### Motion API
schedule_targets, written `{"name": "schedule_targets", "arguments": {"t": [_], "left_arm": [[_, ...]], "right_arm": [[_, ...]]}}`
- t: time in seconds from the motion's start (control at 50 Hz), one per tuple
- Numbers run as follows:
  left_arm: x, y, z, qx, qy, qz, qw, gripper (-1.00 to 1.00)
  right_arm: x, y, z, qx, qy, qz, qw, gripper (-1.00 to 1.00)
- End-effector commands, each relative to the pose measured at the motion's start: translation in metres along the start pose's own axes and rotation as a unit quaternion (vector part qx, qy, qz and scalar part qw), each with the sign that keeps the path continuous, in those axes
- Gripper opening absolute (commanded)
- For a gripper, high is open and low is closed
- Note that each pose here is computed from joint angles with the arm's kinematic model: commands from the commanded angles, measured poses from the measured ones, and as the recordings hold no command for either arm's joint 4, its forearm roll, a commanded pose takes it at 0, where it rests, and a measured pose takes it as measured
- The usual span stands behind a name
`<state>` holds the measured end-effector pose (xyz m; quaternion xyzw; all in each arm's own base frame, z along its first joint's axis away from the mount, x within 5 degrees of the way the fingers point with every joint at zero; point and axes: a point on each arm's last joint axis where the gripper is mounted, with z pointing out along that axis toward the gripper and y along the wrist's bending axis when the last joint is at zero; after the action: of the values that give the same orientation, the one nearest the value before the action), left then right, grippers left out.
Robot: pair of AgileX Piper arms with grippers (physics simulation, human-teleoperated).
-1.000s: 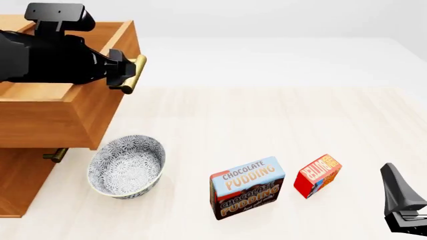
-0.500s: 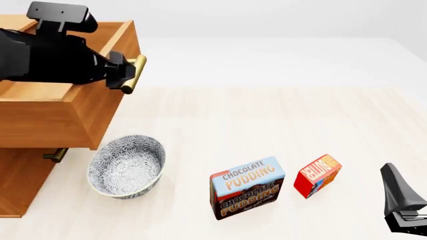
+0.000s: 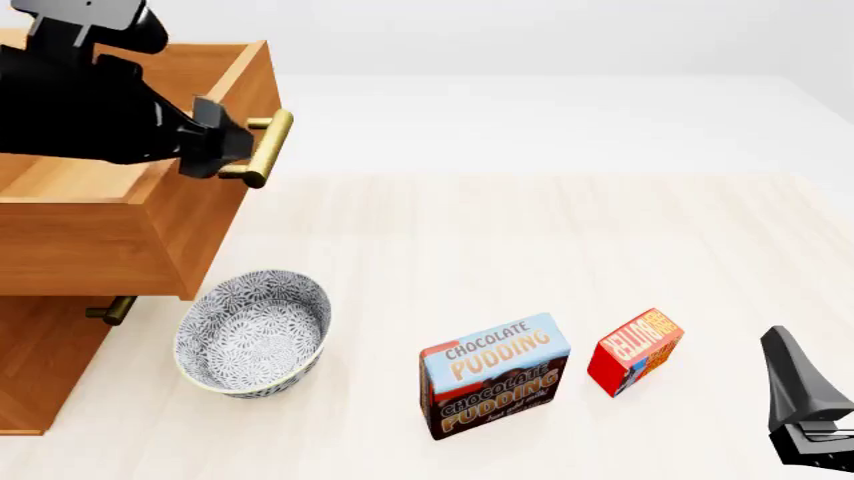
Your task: Put the butter at the back in the top drawer of the cabinet and close it.
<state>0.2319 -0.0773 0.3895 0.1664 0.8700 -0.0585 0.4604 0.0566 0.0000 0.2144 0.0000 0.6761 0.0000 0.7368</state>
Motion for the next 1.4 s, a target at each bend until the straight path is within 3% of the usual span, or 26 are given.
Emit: {"name": "schedule_targets", "arguments": {"t": [0.02, 0.38, 0.74, 1.08, 1.4], "left_arm": [[-0.007, 0.002, -0.025, 0.0, -0.013, 0.009, 0.9999, 1.0], [-0.014, -0.001, -0.055, 0.005, -0.037, 0.028, 0.9989, 1.0], [-0.026, -0.012, -0.064, 0.026, -0.053, 0.049, 0.9971, 1.0], [-0.036, -0.029, -0.05, 0.056, -0.054, 0.075, 0.9942, 1.0], [-0.045, -0.055, -0.012, 0.091, -0.041, 0.11, 0.9889, 1.0]], "right_arm": [[0.0, 0.0, 0.0, 0.0, 0.0, 0.0, 1.0, 1.0], [0.0, 0.0, 0.0, 0.0, 0.0, 0.0, 1.0, 1.0], [0.0, 0.0, 0.0, 0.0, 0.0, 0.0, 1.0, 1.0], [0.0, 0.0, 0.0, 0.0, 0.0, 0.0, 1.0, 1.0], [0.0, 0.0, 0.0, 0.0, 0.0, 0.0, 1.0, 1.0]]}}
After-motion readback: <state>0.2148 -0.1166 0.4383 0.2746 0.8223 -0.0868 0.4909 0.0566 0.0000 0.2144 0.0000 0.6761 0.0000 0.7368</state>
